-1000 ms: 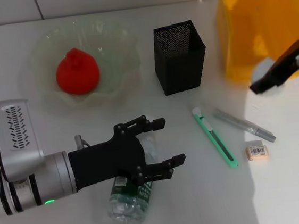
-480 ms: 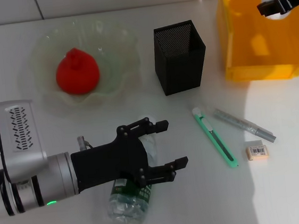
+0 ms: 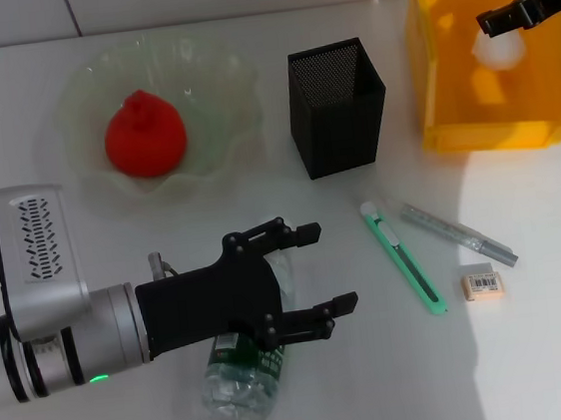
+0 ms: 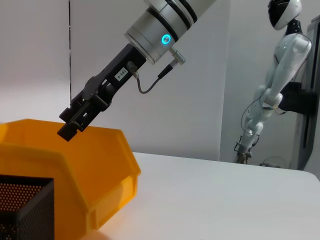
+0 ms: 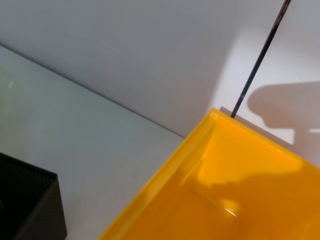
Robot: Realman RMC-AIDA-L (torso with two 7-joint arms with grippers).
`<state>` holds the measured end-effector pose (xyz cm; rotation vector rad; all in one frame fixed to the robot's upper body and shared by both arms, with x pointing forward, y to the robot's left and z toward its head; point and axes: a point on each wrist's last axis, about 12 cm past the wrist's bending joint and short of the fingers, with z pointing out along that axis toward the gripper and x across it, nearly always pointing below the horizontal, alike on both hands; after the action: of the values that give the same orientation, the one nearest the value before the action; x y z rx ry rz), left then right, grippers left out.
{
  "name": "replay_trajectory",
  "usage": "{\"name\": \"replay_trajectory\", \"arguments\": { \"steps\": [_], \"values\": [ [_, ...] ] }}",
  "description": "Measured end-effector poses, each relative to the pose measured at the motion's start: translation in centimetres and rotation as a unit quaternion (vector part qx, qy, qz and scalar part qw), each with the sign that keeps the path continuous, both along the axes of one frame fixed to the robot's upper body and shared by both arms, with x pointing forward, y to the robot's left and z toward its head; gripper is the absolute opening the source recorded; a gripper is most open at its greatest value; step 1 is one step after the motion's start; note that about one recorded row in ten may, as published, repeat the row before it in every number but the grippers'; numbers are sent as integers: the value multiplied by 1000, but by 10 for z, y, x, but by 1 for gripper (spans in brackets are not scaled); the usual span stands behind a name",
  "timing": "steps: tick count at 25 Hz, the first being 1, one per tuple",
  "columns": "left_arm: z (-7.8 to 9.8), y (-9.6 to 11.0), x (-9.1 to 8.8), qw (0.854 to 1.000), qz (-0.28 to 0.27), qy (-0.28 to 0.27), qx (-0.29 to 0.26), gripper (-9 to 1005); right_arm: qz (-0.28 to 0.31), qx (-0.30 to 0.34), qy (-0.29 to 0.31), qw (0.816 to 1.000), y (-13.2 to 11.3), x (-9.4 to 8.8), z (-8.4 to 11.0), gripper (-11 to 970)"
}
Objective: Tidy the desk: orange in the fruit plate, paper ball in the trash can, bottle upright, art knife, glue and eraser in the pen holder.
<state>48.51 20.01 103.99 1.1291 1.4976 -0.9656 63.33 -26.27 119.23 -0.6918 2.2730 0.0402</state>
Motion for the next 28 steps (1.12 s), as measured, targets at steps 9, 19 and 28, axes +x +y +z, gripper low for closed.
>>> {"name": "replay_trajectory", "arguments": {
  "steps": [9,19,28],
  "values": [
    [3,2,2,1000,1,-5,-5,829,66,102,-71,990,0,-27,24,791],
    [16,21,4,998,46,-20,-40,829,245,195,-116,943,-16,-96,-10,788],
    [40,48,2,987,117,37,-104,829,315,291,-134,893,-63,-148,-57,788]
  ]
}}
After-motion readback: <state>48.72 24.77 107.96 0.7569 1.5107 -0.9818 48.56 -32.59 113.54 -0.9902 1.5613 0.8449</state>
